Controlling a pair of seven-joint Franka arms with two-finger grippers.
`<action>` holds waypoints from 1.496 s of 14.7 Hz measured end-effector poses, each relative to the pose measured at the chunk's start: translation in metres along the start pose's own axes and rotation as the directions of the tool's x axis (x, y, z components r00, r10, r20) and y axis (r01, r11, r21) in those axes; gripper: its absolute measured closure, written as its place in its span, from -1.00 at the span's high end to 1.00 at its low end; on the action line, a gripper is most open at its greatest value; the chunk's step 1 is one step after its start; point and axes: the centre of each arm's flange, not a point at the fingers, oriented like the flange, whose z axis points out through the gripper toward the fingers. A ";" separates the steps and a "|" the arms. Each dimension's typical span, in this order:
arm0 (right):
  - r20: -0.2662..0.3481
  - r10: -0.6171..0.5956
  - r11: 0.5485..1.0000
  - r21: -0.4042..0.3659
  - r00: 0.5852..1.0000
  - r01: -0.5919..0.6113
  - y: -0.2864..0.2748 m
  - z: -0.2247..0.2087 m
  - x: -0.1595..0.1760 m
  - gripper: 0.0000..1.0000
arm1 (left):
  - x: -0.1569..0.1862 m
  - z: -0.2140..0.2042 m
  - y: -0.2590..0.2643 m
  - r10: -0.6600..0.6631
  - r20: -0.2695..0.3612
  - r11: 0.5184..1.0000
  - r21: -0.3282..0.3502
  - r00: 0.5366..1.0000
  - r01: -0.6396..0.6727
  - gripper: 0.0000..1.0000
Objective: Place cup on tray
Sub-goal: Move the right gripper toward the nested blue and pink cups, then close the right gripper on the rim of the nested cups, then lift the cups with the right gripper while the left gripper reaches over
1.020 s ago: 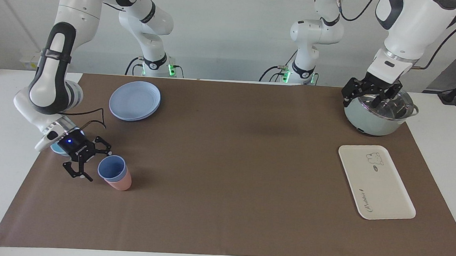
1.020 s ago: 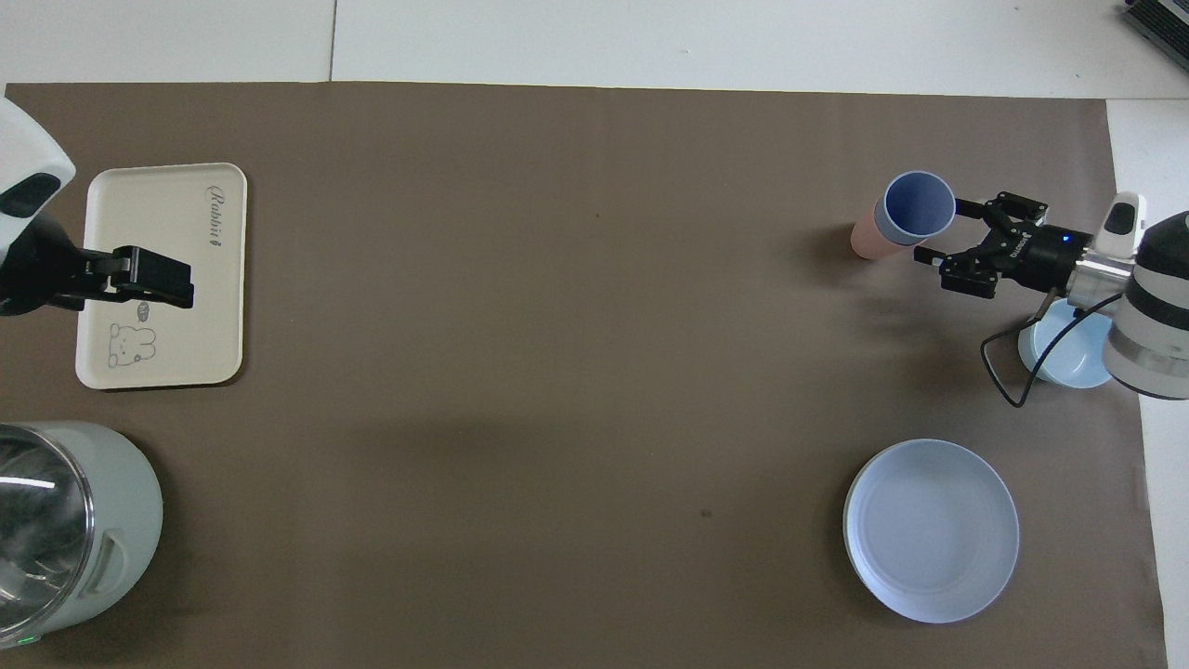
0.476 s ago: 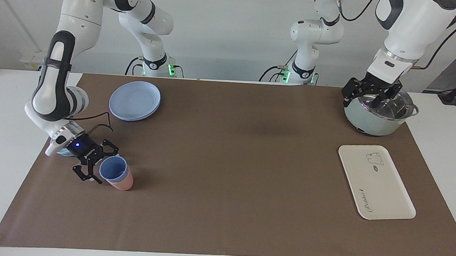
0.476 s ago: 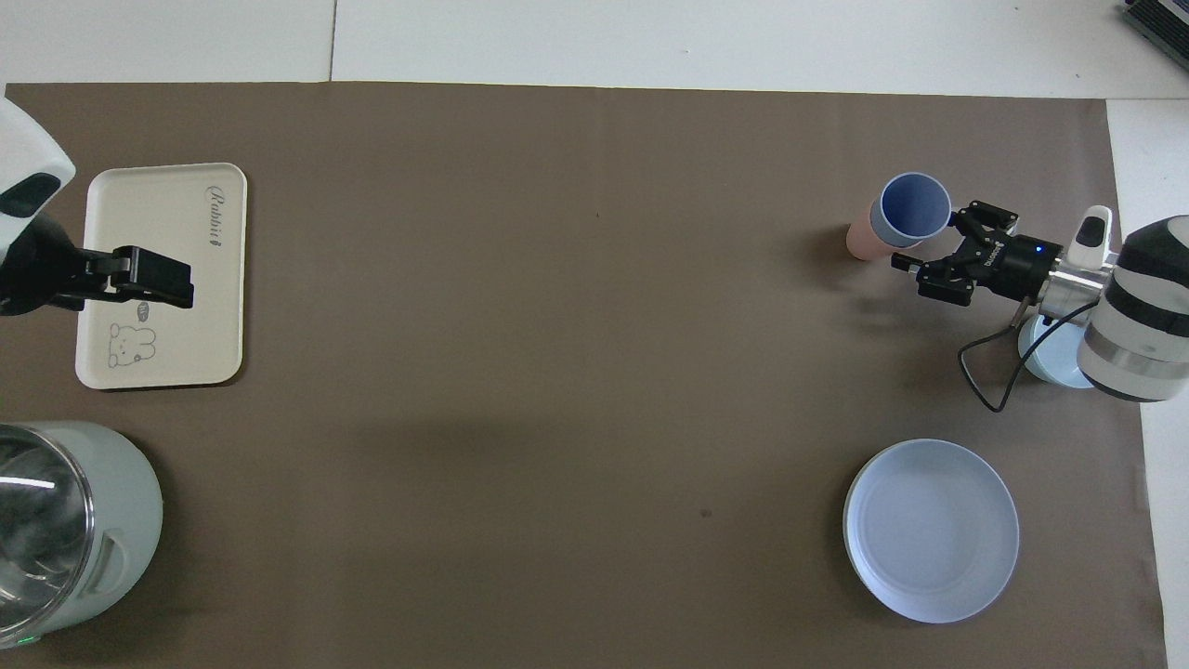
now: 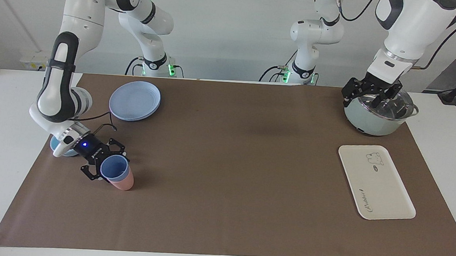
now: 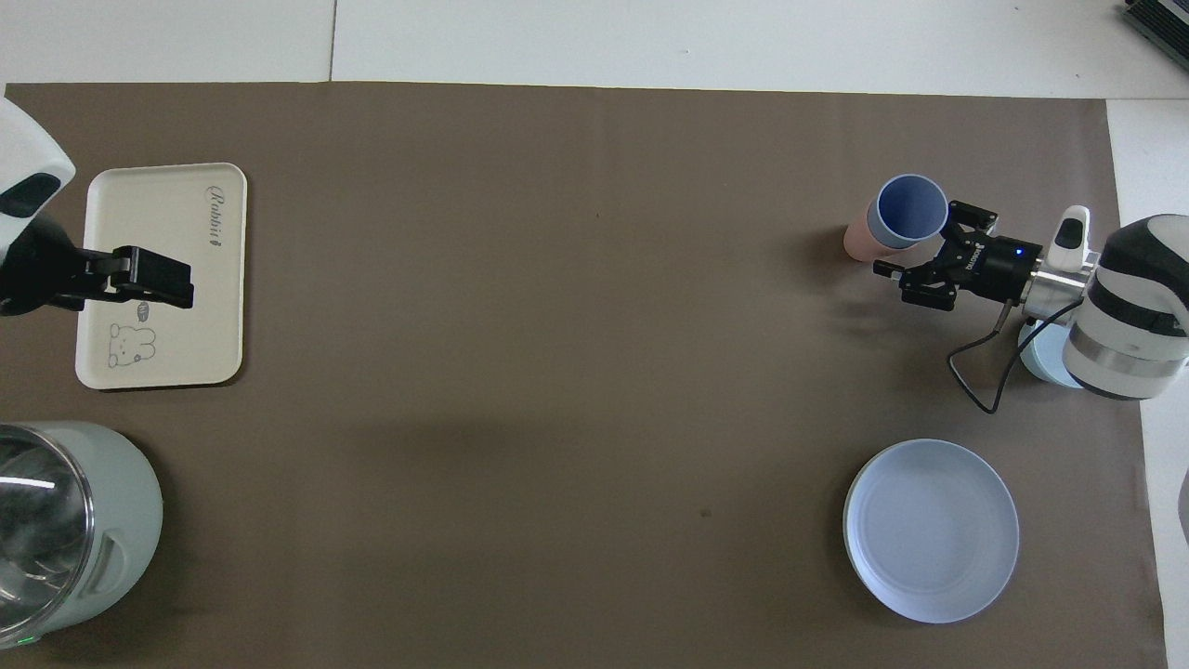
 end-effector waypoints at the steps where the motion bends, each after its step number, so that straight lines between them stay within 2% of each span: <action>1: -0.001 -0.009 1.000 0.000 1.000 0.009 0.000 0.001 0.000 1.00 | 0.000 0.000 0.000 0.000 0.000 1.000 0.000 1.000 0.000 1.00; 8: -0.054 -0.061 0.997 -0.055 0.997 0.058 -0.007 0.016 0.006 1.00 | 0.000 0.000 0.000 0.000 0.000 1.000 0.000 1.000 0.000 1.00; 10: -0.047 -0.066 0.996 -0.058 0.997 0.063 -0.009 0.021 0.008 0.99 | 0.000 0.000 0.000 0.000 0.000 1.000 0.000 1.000 0.000 1.00; 12: -0.044 -0.080 0.995 -0.060 0.996 0.077 -0.009 0.022 0.009 0.67 | 0.000 0.000 0.000 0.000 0.000 1.000 0.000 1.000 0.000 1.00; 16: -0.048 -0.062 0.996 -0.060 0.997 0.059 -0.009 0.023 0.012 0.66 | 0.000 0.000 0.000 0.000 0.000 1.000 0.000 1.000 0.000 1.00; 17: -0.046 -0.054 0.996 -0.068 0.997 0.051 -0.010 0.025 0.020 0.66 | 0.000 0.000 0.000 0.001 0.000 1.000 0.000 1.000 -0.001 1.00; 19: -0.012 -0.053 0.994 -0.099 0.999 0.052 -0.019 0.027 0.059 0.66 | 0.000 0.000 0.004 0.007 0.000 1.000 0.000 1.000 -0.007 1.00; 22: 0.131 -0.034 0.997 -0.069 0.991 0.043 -0.057 0.027 0.139 0.66 | 0.000 -0.001 0.009 0.016 -0.006 1.000 -0.001 1.000 -0.016 1.00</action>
